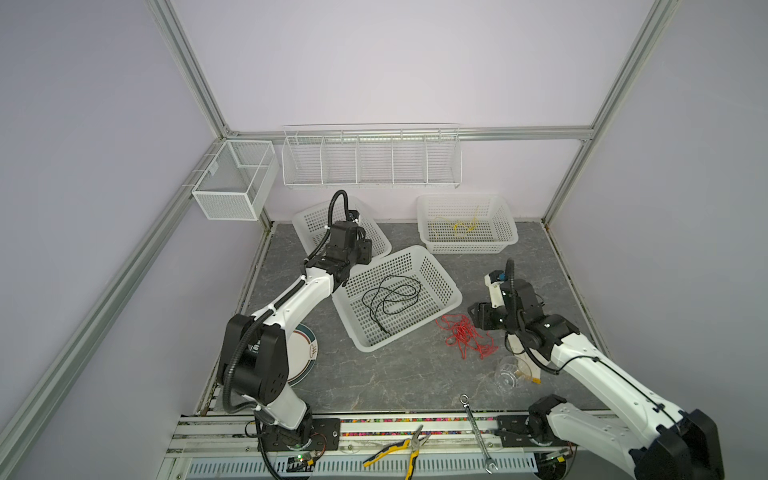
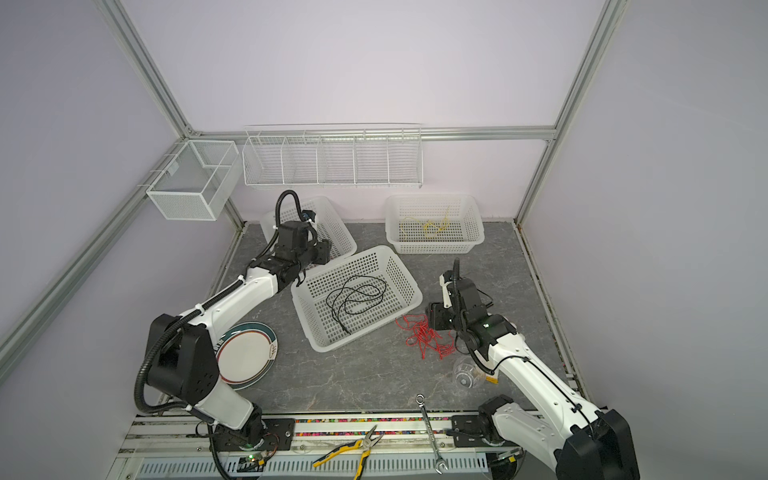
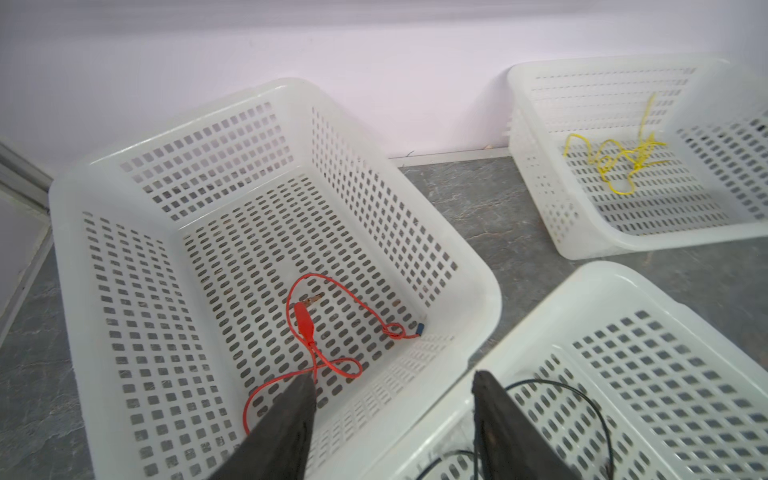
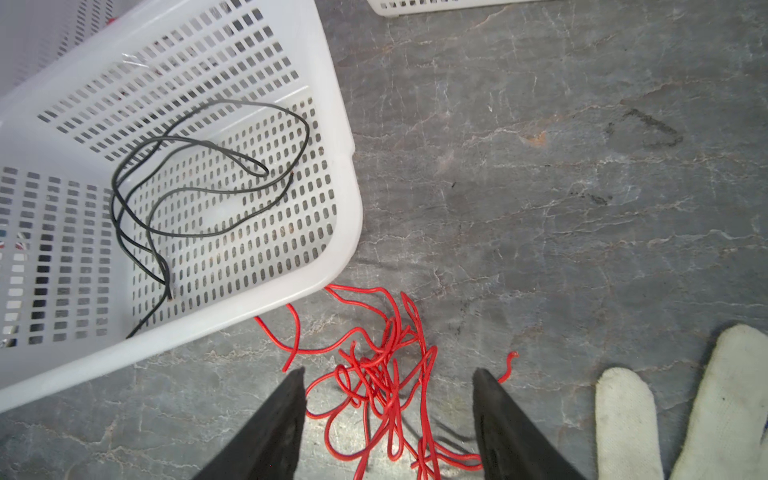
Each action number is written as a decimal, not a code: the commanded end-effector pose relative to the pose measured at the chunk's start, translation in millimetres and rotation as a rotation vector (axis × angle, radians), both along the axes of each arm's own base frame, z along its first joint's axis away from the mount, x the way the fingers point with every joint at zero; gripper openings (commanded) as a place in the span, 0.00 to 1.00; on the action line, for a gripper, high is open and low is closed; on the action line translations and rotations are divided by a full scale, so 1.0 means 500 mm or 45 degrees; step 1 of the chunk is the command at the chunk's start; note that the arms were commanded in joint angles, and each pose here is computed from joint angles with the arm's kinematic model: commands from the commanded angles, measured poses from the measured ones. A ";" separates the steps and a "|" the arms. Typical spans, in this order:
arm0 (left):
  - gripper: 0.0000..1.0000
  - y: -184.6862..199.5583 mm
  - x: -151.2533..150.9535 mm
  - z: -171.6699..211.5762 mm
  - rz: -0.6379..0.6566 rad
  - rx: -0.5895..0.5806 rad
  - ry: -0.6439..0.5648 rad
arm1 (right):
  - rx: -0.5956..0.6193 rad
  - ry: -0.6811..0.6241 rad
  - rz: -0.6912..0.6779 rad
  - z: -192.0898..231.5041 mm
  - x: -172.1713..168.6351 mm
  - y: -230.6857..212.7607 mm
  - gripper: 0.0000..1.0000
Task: Untangle the cables
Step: 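Lower the right gripper onto the red tangle and close it while the left withdraws, then reach the left gripper to the red tangle beside the right gripper and grasp a strand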
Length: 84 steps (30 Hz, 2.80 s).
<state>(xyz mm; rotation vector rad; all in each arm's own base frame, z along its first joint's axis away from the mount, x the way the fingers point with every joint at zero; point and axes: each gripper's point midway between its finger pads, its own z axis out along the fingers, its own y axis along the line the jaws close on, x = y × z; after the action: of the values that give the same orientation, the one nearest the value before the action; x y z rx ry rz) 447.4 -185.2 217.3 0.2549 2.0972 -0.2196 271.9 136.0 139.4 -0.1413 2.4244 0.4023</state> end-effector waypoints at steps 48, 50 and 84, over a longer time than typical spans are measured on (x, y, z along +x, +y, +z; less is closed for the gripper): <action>0.62 -0.231 -0.362 0.003 -0.666 -0.218 -0.105 | -0.294 0.145 -0.042 -0.158 0.006 0.026 0.12; 0.62 -0.234 -0.364 0.004 -0.678 -0.223 -0.105 | -0.315 0.134 -0.043 -0.149 0.004 0.018 0.08; 0.66 -0.406 -0.443 -0.017 -1.045 -0.209 -0.058 | -0.073 -0.371 0.091 0.183 -0.067 -0.011 0.07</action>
<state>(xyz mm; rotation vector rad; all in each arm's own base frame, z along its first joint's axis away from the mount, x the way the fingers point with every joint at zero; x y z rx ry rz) 229.5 -382.1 205.0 0.9763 1.8438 -0.8382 236.6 130.4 209.0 -0.2927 2.2034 0.3055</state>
